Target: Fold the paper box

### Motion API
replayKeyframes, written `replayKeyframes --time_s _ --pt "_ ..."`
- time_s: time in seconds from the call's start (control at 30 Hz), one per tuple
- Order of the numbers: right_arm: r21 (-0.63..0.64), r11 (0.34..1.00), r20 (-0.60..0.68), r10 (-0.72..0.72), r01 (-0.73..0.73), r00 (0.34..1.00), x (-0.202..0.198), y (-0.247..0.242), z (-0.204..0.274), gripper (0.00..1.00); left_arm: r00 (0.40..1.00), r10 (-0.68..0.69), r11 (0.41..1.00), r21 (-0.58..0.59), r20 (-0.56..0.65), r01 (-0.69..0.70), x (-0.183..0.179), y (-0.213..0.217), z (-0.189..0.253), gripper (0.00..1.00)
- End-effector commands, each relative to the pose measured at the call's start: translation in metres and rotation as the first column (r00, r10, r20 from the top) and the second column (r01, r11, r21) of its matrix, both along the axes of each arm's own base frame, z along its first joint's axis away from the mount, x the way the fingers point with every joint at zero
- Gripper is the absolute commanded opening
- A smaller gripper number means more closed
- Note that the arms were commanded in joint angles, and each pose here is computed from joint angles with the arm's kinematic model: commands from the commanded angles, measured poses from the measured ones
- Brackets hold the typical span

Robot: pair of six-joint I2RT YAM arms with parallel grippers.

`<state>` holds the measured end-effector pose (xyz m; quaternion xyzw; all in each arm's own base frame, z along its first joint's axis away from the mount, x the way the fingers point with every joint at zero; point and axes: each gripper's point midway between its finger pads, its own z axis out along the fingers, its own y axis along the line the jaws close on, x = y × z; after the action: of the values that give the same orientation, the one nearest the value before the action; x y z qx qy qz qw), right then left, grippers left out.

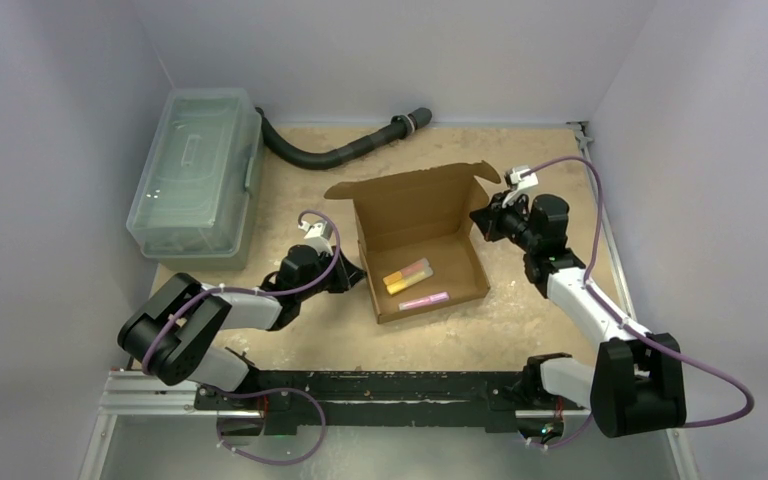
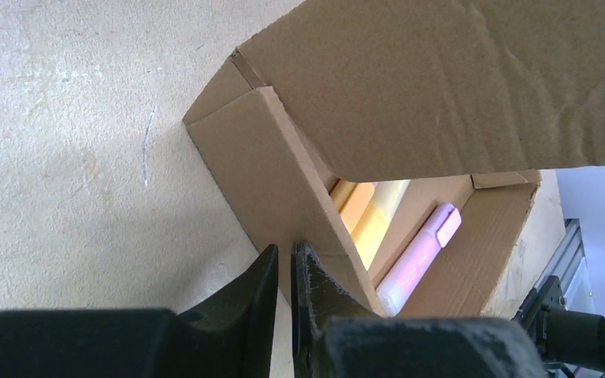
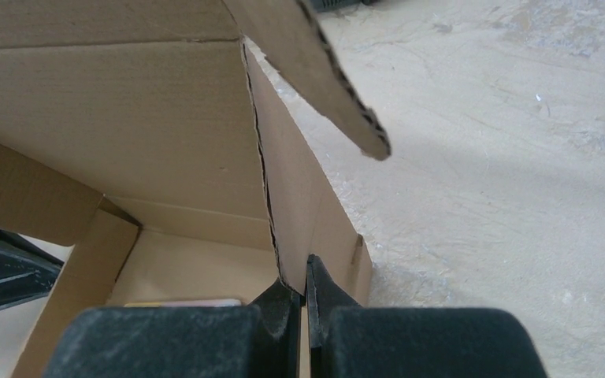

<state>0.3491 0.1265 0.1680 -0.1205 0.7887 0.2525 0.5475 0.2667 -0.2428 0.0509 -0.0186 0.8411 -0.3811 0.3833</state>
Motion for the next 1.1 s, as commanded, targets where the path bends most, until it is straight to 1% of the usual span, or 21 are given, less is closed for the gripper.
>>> replayKeyframes --time_s 0.0,0.27,0.47,0.53,0.67,0.8,0.97,1.07 --pt "0.017 0.993 -0.111 0.118 -0.117 0.987 -0.025 0.026 -0.018 0.0 0.997 -0.014 0.996 -0.087 0.079 0.021 0.011 -0.014 0.029 0.11" --pt "-0.059 0.993 -0.153 0.097 -0.107 0.983 -0.027 0.019 -0.033 0.0 0.997 -0.02 0.995 -0.099 0.081 0.028 0.01 -0.015 0.031 0.11" --pt "-0.131 0.979 -0.224 0.123 -0.155 0.967 -0.034 0.017 -0.048 0.0 0.996 -0.017 0.994 -0.105 0.086 0.026 0.008 -0.014 0.033 0.11" --pt "-0.176 0.969 -0.231 0.133 -0.176 0.964 -0.035 0.013 -0.051 0.0 0.996 -0.016 0.994 -0.105 0.088 0.025 0.008 -0.014 0.034 0.11" --pt "-0.205 0.966 -0.265 0.103 -0.161 0.959 -0.035 0.007 -0.059 0.0 0.996 -0.015 0.994 -0.107 0.09 0.025 0.008 -0.013 0.035 0.11" --pt "-0.223 0.968 -0.298 0.043 -0.114 0.954 -0.032 0.0 -0.067 0.01 0.995 -0.015 0.993 -0.112 0.099 0.026 0.007 -0.013 0.041 0.12" --pt "-0.236 0.967 -0.303 0.015 -0.091 0.953 -0.031 -0.004 -0.069 0.01 0.994 -0.011 0.993 -0.118 0.112 0.024 0.0 -0.007 0.061 0.16" --pt "-0.238 0.968 -0.302 0.008 -0.083 0.953 -0.03 -0.005 -0.069 0.01 0.991 0.008 0.993 -0.114 0.132 0.007 -0.005 0.001 0.077 0.22"
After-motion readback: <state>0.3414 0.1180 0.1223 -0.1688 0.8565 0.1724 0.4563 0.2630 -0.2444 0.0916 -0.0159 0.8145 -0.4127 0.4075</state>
